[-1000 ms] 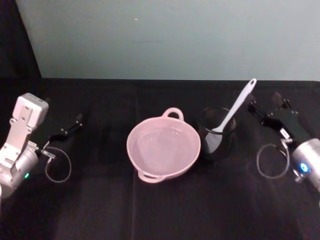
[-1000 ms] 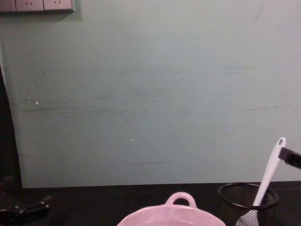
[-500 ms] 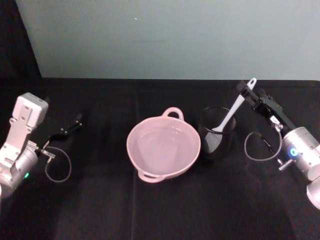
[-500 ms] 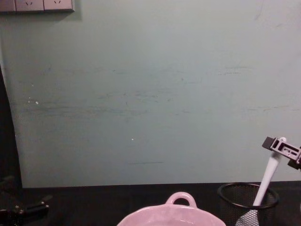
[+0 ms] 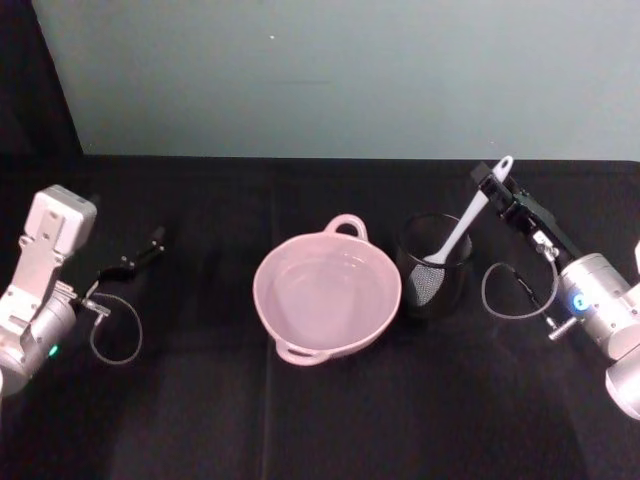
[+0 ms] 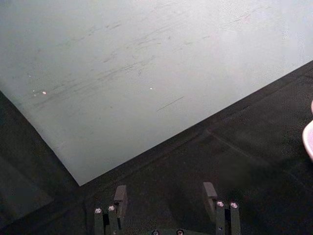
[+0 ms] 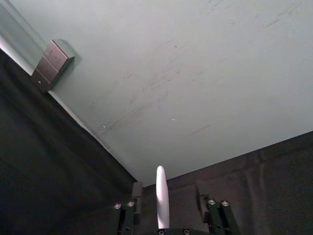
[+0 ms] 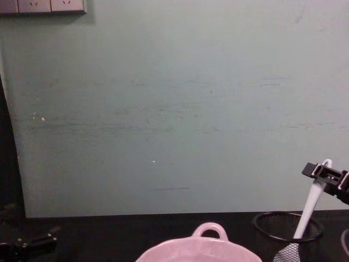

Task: Use the one hand to pick up the spoon and stir the clear water in the bowl.

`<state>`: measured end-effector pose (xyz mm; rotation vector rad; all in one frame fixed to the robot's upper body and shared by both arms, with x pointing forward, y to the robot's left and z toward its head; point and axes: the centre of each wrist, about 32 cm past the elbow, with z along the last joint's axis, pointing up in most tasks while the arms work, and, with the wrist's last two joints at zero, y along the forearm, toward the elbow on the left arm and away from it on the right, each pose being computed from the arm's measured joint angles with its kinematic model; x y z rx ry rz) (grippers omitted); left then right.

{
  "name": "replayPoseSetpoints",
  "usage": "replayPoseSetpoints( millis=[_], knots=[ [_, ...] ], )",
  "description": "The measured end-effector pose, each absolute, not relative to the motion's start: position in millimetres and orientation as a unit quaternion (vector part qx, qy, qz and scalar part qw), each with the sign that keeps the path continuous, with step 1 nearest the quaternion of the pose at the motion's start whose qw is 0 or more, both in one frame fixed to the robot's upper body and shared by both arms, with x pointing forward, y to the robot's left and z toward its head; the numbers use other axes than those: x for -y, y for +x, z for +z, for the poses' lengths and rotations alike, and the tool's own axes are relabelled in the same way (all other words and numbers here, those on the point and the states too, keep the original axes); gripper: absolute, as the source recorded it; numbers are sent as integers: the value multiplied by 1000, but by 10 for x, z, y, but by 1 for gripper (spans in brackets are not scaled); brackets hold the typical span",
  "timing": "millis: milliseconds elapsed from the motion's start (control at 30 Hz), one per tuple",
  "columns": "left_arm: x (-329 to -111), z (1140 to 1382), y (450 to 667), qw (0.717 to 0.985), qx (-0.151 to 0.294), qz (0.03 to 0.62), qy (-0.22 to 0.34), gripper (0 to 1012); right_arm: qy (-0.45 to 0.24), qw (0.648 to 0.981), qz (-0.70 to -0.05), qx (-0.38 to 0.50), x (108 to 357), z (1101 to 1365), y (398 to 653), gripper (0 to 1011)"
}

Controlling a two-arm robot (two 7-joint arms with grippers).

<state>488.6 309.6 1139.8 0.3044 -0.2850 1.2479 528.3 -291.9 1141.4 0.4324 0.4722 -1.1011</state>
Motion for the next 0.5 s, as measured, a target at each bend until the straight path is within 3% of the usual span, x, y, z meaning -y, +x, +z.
replayPoseSetpoints(
  millis=[100,500],
  knots=[
    [-3097,11398,4886,791,132,580,141,1011,202,804,-514,-221,2917,11416,5285,629],
    [-3097,11398,4886,791,132,580,141,1011,207,805,-512,-216,2911,11443,5276,224]
  ],
)
